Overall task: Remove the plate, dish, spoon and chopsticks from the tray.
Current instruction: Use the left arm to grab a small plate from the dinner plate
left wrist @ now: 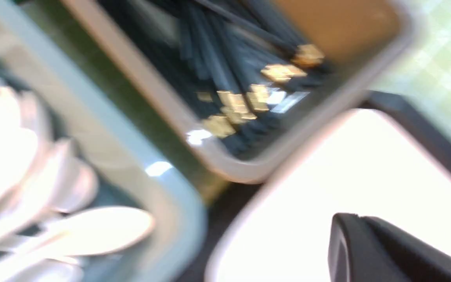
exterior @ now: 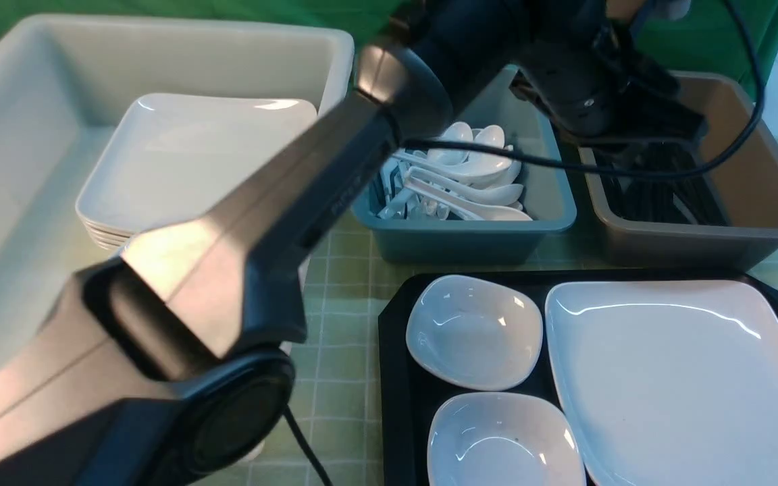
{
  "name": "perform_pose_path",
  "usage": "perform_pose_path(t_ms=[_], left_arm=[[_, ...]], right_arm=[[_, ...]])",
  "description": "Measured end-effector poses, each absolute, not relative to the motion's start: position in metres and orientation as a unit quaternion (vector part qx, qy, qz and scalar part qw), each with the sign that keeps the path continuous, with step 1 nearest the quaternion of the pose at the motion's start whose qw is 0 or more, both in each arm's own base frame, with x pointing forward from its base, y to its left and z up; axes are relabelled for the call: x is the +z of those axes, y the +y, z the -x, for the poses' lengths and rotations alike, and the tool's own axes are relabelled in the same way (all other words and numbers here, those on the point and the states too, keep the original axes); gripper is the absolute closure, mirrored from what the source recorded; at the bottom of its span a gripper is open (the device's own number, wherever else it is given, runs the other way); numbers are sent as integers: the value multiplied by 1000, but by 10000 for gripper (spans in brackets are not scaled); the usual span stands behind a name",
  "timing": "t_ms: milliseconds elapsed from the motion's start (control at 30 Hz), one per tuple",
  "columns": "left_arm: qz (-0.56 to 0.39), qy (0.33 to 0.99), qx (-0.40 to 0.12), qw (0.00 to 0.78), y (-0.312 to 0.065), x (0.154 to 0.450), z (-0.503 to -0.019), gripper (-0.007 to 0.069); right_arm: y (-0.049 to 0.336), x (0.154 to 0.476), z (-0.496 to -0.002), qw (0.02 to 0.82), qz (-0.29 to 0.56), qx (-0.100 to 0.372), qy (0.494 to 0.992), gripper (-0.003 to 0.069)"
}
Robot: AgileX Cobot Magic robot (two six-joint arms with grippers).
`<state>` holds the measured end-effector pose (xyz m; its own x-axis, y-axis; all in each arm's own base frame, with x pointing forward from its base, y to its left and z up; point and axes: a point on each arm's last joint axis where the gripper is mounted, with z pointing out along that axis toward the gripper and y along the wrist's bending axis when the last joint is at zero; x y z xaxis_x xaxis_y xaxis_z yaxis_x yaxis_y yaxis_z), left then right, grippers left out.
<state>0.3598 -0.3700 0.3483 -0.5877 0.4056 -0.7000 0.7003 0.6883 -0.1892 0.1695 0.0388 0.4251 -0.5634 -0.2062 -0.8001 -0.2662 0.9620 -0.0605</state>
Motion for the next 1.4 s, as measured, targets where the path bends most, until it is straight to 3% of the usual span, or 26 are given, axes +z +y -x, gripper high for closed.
perform_pose_path(t_ms=[167,333,400,567,633,733,767,800,933,1067,1233,1400], left_arm=[[-336,883,-218,246,-363,351,-319,643],[-334,926,-139,111,-328,297,-271,643],[-331,932,-120,89,-317,281,-263,643],[-324,934,-97,118,-295,247,-257,620],[-325,931,-98,134,-297,242,-260,587],[-332,927,-92,147,-302,231,-267,468],[-332,927,-90,148,-302,231,-267,468],[-332,930,-70,141,-302,219,-271,386],[-320,938,-41,126,-302,196,-277,237],[-318,940,-40,122,-305,183,-279,178],[-313,942,-43,110,-308,171,-280,213],[-317,943,-38,93,-306,175,-279,471]], right_arm=[[36,421,-150,400,159,30,902,652],[41,413,-142,354,205,52,911,652],[44,411,-141,351,213,65,910,652],[55,404,-141,355,241,118,895,652],[57,403,-141,357,243,128,893,652],[58,399,-143,356,244,134,892,652],[58,398,-143,356,244,135,892,652],[59,396,-143,352,244,136,893,652],[59,392,-143,348,244,137,895,652],[59,392,-143,347,243,137,895,652],[59,392,-144,352,242,138,894,652],[59,393,-144,354,241,139,893,652]])
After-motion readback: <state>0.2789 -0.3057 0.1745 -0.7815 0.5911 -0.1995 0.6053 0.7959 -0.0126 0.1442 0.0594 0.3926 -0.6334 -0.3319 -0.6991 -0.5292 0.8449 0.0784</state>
